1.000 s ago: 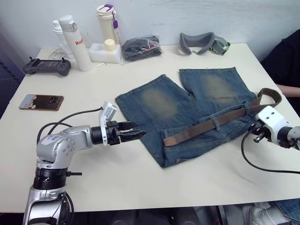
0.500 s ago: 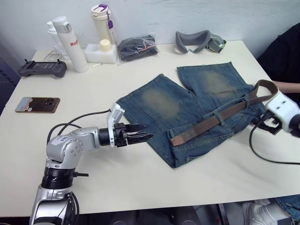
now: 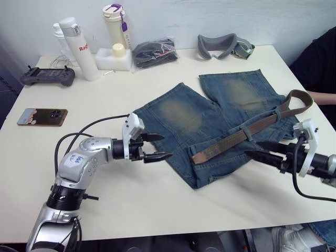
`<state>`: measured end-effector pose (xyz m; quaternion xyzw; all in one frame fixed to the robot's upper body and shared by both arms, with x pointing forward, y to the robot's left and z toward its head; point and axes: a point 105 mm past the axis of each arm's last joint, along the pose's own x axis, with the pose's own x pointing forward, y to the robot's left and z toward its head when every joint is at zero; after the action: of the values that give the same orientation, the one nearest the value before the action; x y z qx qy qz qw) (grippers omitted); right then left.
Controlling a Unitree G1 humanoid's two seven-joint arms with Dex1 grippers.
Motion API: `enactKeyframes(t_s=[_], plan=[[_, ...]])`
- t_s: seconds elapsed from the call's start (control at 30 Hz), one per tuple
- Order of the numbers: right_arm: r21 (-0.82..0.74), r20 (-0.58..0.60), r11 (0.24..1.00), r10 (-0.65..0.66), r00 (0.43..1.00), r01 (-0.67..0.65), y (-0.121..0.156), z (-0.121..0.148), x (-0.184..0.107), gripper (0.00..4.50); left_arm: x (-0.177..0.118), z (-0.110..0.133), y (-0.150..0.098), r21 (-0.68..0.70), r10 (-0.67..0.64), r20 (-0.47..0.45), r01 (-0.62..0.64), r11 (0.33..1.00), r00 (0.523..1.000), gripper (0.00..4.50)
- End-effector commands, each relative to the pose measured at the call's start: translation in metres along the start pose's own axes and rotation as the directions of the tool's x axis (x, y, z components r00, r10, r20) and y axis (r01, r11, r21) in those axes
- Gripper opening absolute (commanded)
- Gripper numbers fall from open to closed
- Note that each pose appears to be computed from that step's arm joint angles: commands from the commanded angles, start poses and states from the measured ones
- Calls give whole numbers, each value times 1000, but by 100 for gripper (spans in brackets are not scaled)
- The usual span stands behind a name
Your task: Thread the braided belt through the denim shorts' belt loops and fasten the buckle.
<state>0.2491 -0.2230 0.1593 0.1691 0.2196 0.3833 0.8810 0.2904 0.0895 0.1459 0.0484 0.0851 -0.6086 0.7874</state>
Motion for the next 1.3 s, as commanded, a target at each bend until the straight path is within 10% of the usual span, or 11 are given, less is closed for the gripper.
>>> enactKeyframes(t_s=[0.03, 0.5, 0.6, 0.87, 1.3], plan=[[108, 66, 994, 29, 997, -36, 7, -1, 8, 447, -1, 4, -7, 100, -27, 4, 26, 995, 1000, 450], [291, 175, 956, -3, 985, -48, -3, 1, 55, 447, -14, -6, 3, 64, 81, -13, -81, 995, 997, 450], [312, 176, 949, -19, 984, -37, -6, 0, 62, 377, -18, -9, 2, 38, 90, -24, -89, 995, 996, 450], [314, 257, 949, -65, 964, -20, -13, 18, 68, 2, -23, -15, 4, 36, 111, -55, -109, 993, 992, 450], [207, 220, 976, -111, 969, 65, -15, 9, 67, 2, -23, -15, 5, 39, 103, -69, -100, 994, 992, 450]])
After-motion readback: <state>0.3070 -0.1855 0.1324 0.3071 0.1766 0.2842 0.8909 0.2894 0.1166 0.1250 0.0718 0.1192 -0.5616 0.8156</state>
